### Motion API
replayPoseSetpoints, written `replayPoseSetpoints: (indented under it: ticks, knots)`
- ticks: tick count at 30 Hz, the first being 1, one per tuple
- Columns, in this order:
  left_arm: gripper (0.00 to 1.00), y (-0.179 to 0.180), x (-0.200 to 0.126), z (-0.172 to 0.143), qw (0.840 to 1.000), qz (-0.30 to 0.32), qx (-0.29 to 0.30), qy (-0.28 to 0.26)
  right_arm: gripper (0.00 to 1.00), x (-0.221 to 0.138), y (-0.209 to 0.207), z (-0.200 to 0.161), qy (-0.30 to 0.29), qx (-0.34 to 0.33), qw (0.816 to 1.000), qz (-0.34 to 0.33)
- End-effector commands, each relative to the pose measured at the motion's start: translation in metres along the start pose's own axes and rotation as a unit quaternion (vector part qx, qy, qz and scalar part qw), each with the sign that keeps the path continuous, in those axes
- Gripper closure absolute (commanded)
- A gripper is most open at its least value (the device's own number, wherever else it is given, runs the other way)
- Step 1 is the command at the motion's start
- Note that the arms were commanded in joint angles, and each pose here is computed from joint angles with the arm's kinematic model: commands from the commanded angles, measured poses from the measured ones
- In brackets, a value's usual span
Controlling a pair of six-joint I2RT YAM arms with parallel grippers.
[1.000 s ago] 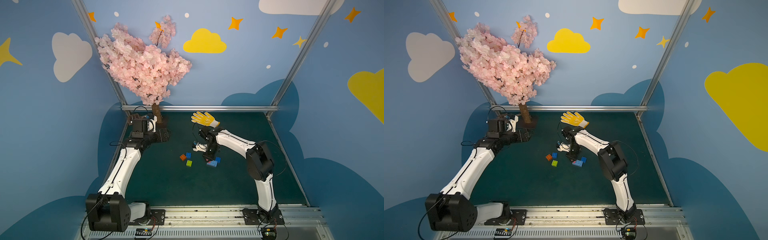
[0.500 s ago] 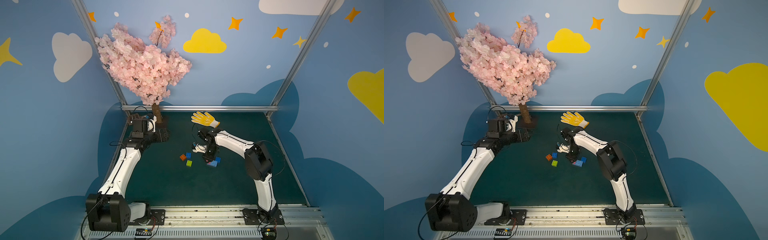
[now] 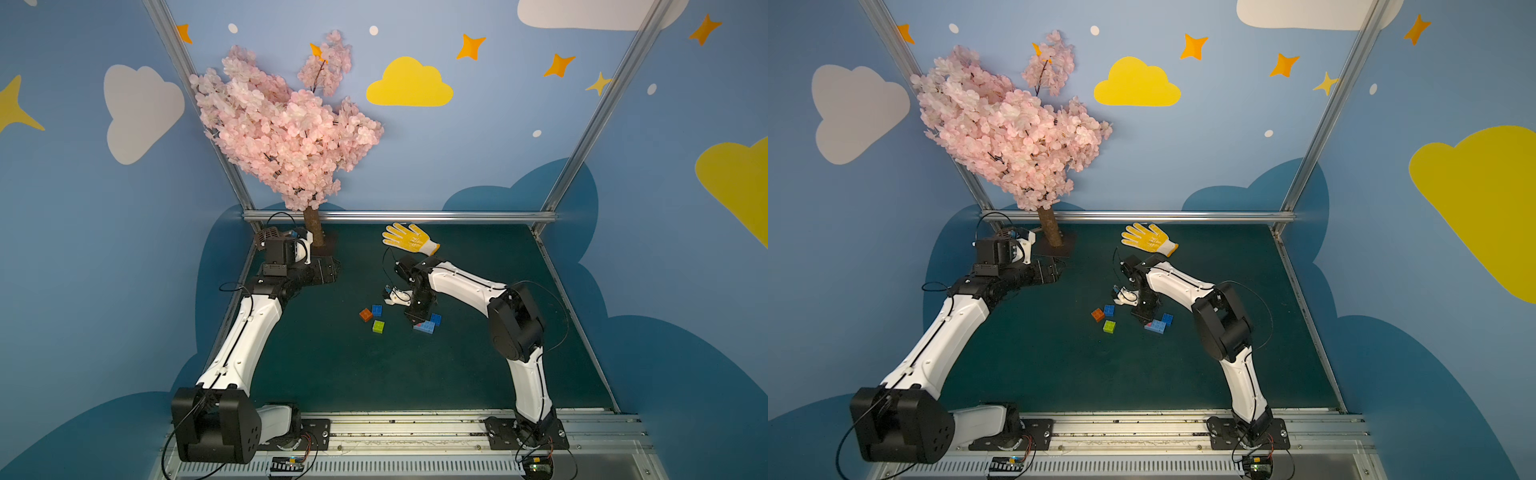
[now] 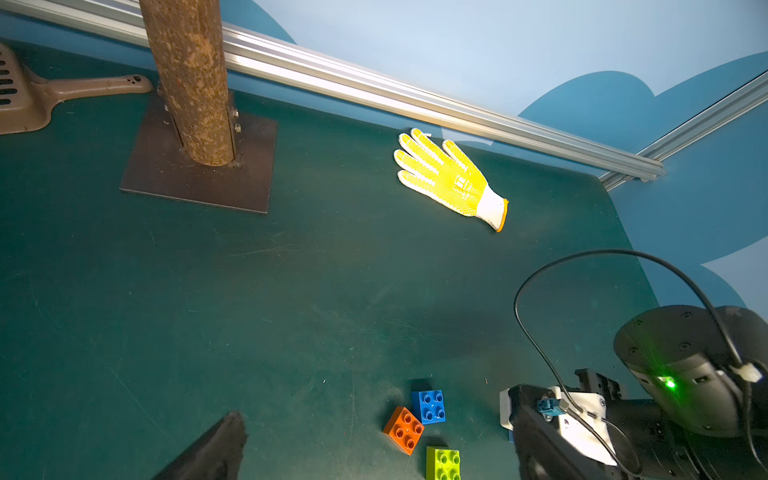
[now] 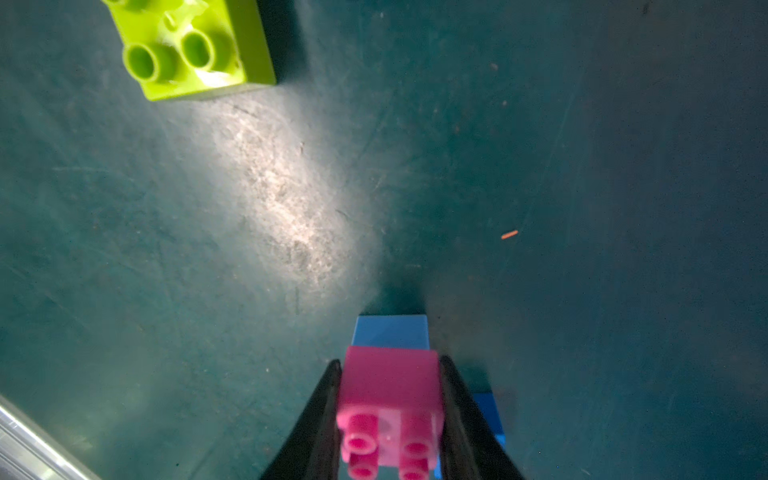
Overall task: Assemble the letter y with lego
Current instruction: Assemble the lego brick with the lego brick.
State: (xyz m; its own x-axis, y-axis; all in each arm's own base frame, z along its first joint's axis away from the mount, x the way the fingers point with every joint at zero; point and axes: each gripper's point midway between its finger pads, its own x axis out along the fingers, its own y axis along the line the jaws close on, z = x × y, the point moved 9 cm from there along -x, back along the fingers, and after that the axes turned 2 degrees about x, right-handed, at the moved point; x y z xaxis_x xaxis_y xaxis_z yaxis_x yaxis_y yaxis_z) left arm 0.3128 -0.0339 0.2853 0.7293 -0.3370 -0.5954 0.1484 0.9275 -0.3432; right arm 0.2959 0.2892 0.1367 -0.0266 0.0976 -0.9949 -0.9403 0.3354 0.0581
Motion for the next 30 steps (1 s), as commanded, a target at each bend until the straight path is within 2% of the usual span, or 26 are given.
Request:
replayPoseSetpoints:
  ticks: [1, 23, 30]
  knots:
    - [0.0, -0.002, -0.005, 0.001, 1.0, 0.002, 0.003, -0.004, 1.0, 0.017, 0.0, 0.0, 0.019, -0.006, 1.0, 0.006]
    - [0.0, -0.001, -0.005, 0.001, 1.0, 0.004, 0.002, -0.006, 1.0, 0.022, 0.005, 0.007, 0.025, -0.022, 0.999, 0.01]
    - [0.0, 0.0, -0.005, 0.0, 1.0, 0.006, 0.001, -0.005, 1.0, 0.031, 0.005, 0.005, 0.054, -0.024, 0.998, 0.009]
